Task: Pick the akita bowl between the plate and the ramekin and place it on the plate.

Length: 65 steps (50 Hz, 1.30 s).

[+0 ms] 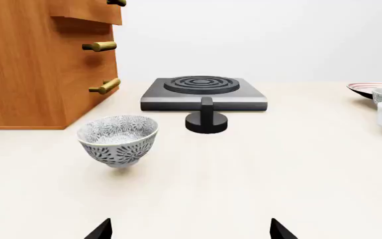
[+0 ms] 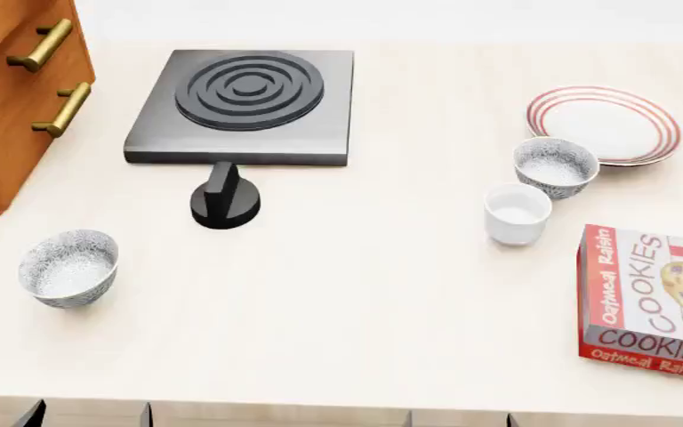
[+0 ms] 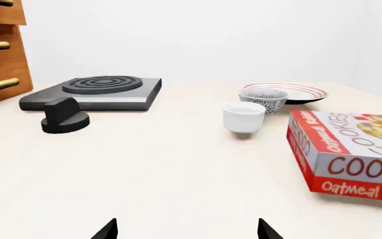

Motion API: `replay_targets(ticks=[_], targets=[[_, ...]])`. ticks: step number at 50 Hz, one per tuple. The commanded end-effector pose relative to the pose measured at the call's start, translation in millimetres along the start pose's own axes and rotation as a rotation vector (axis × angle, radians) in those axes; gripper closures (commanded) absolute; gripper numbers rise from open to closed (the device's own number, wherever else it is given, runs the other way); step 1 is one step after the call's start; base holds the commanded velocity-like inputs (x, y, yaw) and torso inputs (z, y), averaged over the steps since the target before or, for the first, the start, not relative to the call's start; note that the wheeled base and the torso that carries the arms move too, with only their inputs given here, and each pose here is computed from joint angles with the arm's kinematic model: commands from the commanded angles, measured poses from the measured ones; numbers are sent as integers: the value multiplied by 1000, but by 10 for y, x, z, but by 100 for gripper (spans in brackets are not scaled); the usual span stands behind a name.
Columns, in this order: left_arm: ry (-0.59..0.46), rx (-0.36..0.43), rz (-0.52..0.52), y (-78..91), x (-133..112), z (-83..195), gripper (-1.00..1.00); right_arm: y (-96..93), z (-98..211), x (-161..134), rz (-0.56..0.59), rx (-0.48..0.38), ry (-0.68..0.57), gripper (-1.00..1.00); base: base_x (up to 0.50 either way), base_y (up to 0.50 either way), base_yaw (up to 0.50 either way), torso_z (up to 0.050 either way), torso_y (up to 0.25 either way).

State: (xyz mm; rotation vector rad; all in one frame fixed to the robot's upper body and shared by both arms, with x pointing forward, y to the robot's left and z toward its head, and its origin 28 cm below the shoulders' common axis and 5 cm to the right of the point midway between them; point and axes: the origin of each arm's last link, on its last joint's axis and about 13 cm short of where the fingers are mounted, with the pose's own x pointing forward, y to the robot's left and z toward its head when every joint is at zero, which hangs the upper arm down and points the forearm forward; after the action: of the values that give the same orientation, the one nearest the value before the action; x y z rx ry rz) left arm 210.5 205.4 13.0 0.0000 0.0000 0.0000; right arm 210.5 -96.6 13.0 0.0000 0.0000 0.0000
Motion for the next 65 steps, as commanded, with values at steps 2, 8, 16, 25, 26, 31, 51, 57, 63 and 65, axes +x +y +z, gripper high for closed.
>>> replay_targets(ticks=[2, 8, 16, 25, 26, 31, 51, 57, 63, 65], targets=[[-3, -6, 11, 9, -3, 6, -100, 16, 26, -44, 8, -20, -38, -100, 0, 0, 0, 0, 0], [-3, -12, 17, 13, -1, 4, -100, 20, 3, -58, 22, -15, -38, -100, 0, 0, 0, 0, 0], [11, 0, 24, 13, 3, 6, -100, 20, 10, -61, 24, -11, -45, -100, 0, 0, 0, 0, 0], [-58, -34, 64, 88, 71, 270, -100, -10, 204, -71, -7, -58, -153, -100, 11, 0, 0, 0, 0], [-71, -36, 66, 97, 76, 318, -100, -17, 239, -65, -12, -71, -151, -100, 78, 0, 0, 0, 0], [-198, -9, 58, 131, 45, 719, -100, -99, 618, -67, -22, -35, -229, -100, 219, 0, 0, 0, 0], [-340, -64, 68, 233, -36, 1412, -100, -225, 1457, -226, -65, -94, -430, -100, 490, 0, 0, 0, 0], [-357, -107, 62, 270, -74, 1383, -100, -240, 1472, -258, -49, -97, -445, -100, 500, 0, 0, 0, 0], [-364, -115, 60, 276, -75, 1389, -100, -238, 1473, -263, -35, -88, -451, -100, 500, 0, 0, 0, 0], [-367, -115, 62, 275, -75, 1387, -100, -241, 1471, -264, -32, -85, -454, -100, 500, 0, 0, 0, 0]])
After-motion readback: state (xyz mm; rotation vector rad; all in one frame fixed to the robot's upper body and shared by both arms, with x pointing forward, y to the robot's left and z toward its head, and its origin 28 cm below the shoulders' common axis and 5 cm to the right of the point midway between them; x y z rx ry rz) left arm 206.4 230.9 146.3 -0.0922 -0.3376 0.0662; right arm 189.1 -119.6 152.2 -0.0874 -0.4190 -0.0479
